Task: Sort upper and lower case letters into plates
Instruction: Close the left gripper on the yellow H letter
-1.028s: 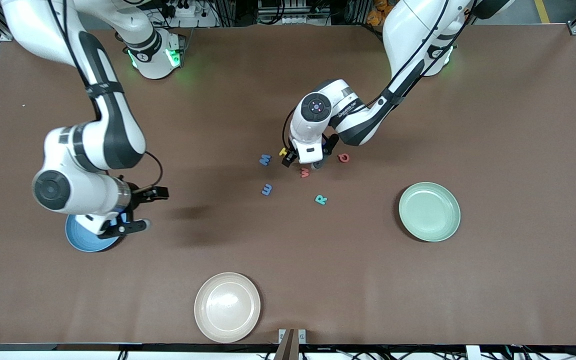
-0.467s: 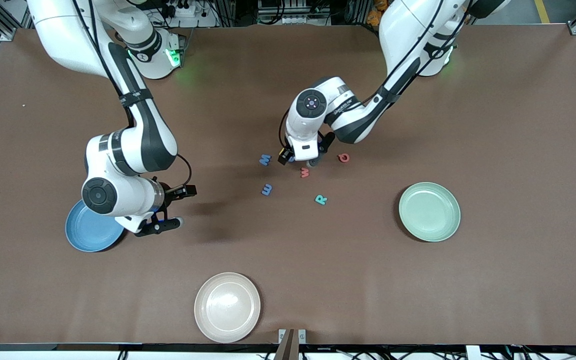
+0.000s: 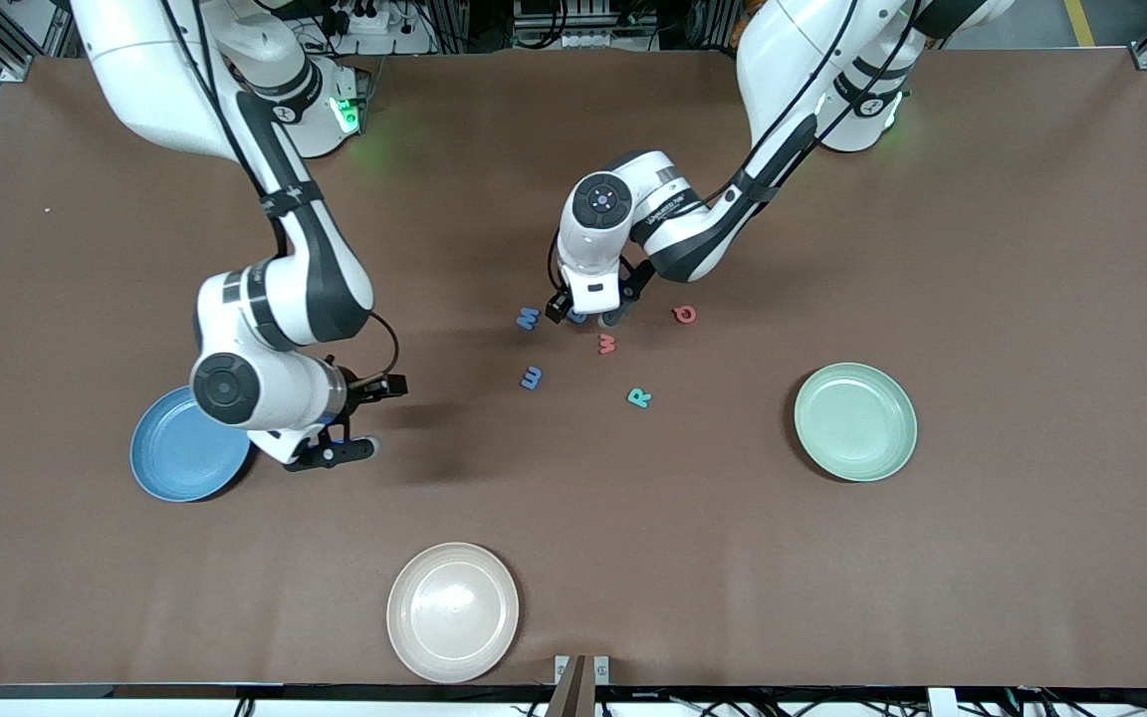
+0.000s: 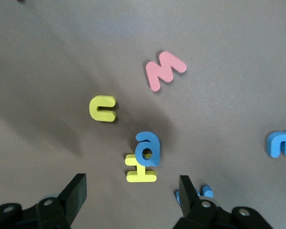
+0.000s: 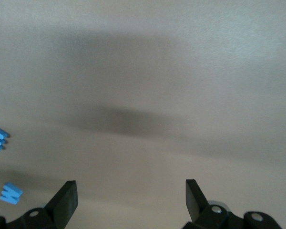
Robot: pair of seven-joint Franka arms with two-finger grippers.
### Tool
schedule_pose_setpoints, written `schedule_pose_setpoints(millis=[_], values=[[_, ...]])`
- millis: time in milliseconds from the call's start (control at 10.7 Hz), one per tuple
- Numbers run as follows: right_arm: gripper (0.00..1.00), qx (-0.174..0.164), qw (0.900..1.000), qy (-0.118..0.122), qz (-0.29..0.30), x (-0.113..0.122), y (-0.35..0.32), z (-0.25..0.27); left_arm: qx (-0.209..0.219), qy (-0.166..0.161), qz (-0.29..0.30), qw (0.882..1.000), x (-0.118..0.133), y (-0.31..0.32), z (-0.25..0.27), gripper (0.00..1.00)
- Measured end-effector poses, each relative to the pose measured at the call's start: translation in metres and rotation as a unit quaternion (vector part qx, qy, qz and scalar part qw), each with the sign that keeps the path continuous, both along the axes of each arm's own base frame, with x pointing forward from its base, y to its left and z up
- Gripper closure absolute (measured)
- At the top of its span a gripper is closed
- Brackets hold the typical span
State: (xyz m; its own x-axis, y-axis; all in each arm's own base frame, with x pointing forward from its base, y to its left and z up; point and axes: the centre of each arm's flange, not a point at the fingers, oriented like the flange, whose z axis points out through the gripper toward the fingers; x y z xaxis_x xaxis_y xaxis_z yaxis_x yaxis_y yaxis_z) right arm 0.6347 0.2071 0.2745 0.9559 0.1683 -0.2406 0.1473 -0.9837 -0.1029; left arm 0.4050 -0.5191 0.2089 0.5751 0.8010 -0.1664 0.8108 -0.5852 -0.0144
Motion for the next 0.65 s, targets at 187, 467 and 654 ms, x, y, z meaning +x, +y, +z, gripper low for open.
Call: schedule_pose_setpoints(millis=[187, 467, 654], values=[[0.0, -0.004, 1.0, 0.003, -0.003, 0.0, -0.001, -0.014, 0.005, -0.004, -0.004, 1.0, 0.0, -0.003, -0.005, 0.14], [0.0, -0.007, 1.0, 0.004, -0.008, 0.003, -0.006, -0.022, 0.012, -0.01, -0.011, 1.0, -0.005, -0.009, -0.012, 0.14], [0.0, -0.008, 1.0, 0.006, -0.01, 0.003, -0.009, -0.027, 0.011, -0.011, -0.012, 1.0, -0.005, -0.013, -0.014, 0.17]])
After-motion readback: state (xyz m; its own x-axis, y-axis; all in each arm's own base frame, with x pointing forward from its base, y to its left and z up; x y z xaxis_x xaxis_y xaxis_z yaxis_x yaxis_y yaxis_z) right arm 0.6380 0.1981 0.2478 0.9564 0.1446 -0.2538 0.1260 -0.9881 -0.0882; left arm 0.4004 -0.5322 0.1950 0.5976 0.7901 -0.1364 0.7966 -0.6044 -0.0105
